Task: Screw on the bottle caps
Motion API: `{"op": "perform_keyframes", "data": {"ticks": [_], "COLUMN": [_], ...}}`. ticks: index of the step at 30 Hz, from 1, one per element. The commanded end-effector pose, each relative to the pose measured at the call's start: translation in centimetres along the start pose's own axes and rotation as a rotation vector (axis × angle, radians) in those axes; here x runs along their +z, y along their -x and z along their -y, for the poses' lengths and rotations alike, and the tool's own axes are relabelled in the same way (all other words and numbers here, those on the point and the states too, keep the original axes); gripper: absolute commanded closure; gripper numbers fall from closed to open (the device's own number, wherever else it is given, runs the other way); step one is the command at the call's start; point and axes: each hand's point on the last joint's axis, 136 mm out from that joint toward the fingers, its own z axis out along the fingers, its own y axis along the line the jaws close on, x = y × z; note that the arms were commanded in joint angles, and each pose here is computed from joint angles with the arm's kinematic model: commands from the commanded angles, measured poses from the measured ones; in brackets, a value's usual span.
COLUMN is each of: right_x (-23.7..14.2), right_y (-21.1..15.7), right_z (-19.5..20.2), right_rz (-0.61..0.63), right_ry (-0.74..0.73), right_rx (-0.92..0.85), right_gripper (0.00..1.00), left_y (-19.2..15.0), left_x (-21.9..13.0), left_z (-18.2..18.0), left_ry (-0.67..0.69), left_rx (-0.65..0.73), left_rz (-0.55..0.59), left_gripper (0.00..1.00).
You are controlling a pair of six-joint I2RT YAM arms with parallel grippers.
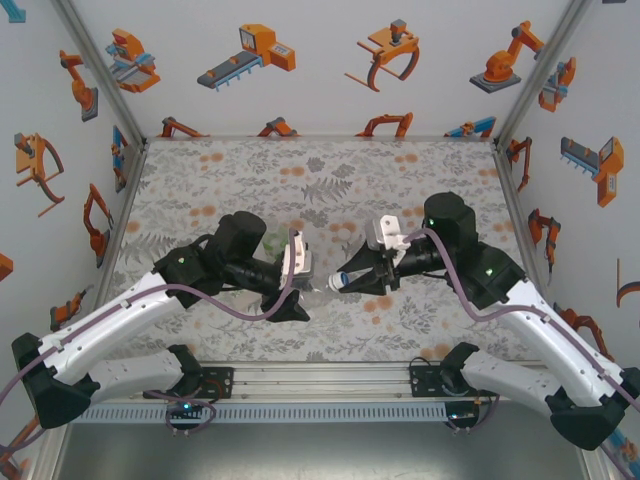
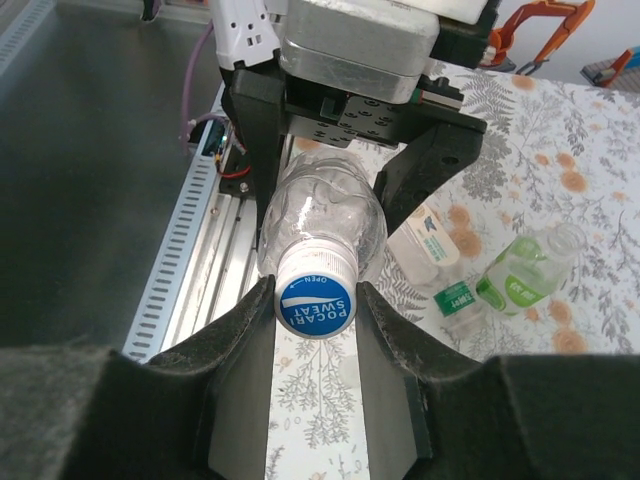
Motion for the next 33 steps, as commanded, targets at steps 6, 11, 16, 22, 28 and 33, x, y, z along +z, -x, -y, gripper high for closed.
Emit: {"op": "perform_keyframes", "data": {"ticks": [6,11,16,22,28,33], "right_x": [-0.3,-1.1,-1.7,-1.2,-1.6,-1.7], "right_y": [-0.2,-3.0,-8.1,-9.6,-8.9,-7.2], "right_z": [3.9,6.8,7.7,7.6,7.9,8.3], "right_rz": [0.099,0.155,0.163,0.166,0.148,0.134], "right_ry": [-0.225,-0.419,-0.601,-0.612,-0.630,-0.603], "right_rx": [0.531,0.999,1.572,1.713,1.624,1.418], "right_gripper": [1.00,1.00,1.00,1.00,0.92,0.60], "left_y": [0.8,0.4,0.5,0.6,0.4,0.1], "left_x": [-0.9,-1.1,-1.3,-0.8,-0.5,-0.4], "left_z": [-4.1,-6.1,-7.2,-7.1,-6.5,-5.5], "left_ry": [0.241,0.347,0.412,0.386,0.349,0.303], "left_rx": [0.022,0.025,0.036,0.057,0.059,0.069], "left_rz": [-0.015,-0.031,-0.028,-0.021,-0.026,-0.023], "left_gripper": [1.00,1.00,1.00,1.00,1.00,1.00]}}
